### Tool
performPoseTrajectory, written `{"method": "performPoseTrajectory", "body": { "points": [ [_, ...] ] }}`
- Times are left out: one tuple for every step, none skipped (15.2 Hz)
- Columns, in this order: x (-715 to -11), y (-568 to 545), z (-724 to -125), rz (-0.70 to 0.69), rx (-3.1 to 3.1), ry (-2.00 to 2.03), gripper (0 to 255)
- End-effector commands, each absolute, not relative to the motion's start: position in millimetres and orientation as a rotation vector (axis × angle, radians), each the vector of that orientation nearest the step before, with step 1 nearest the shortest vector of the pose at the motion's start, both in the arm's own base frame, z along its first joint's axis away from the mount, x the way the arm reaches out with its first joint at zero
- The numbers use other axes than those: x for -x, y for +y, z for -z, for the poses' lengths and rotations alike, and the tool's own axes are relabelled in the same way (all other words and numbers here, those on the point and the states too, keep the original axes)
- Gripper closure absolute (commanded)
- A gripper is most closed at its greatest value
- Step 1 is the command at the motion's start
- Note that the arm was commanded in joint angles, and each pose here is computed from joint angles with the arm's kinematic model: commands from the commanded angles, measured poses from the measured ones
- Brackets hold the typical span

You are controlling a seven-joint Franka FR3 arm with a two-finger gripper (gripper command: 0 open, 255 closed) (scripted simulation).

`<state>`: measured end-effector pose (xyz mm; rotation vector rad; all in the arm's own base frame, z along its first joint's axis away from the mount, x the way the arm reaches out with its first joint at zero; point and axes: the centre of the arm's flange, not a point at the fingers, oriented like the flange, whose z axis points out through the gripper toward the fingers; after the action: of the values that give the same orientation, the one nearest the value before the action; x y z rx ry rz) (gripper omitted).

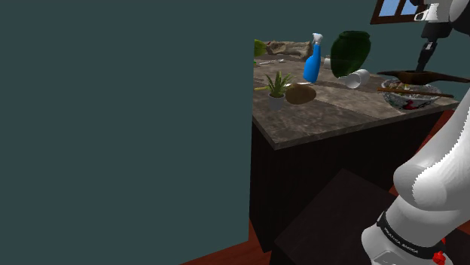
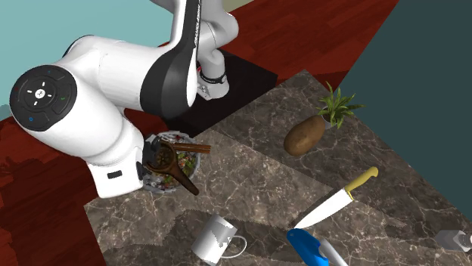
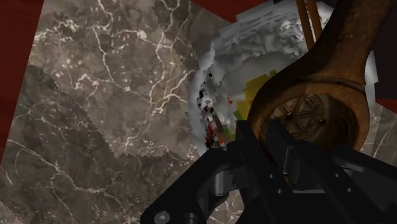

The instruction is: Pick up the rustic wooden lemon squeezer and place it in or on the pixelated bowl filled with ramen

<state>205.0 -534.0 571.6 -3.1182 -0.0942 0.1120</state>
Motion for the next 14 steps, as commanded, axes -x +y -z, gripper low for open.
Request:
{"method": "performPoseTrajectory", "body": {
  "points": [
    [-207, -532, -560, -0.121, 3.105, -0.096, 255],
    [-207, -532, -560, -0.122, 3.105, -0.096, 255],
    [-207, -532, -560, -0.122, 3.105, -0.096, 255],
    [-207, -532, -560, -0.121, 3.105, -0.096, 255],
    [-207, -532, -560, -0.122, 3.105, -0.096, 255],
    [-207, -532, -560, -0.122, 3.105, -0.096, 255],
    [-207, -532, -560, -0.122, 3.105, -0.096, 255],
    [-207, -530, -561, -0.122, 3.105, -0.097, 0],
    [-207, -529, -561, -0.122, 3.105, -0.097, 0],
    [-207, -529, -560, -0.122, 3.105, -0.097, 0],
    [-207, -529, -561, -0.122, 3.105, -0.097, 0],
    [-207, -529, -560, -0.122, 3.105, -0.097, 0],
    [-207, -532, -560, -0.122, 3.105, -0.096, 0],
    [-208, -532, -573, -0.121, 3.105, -0.096, 0]
  ]
}}
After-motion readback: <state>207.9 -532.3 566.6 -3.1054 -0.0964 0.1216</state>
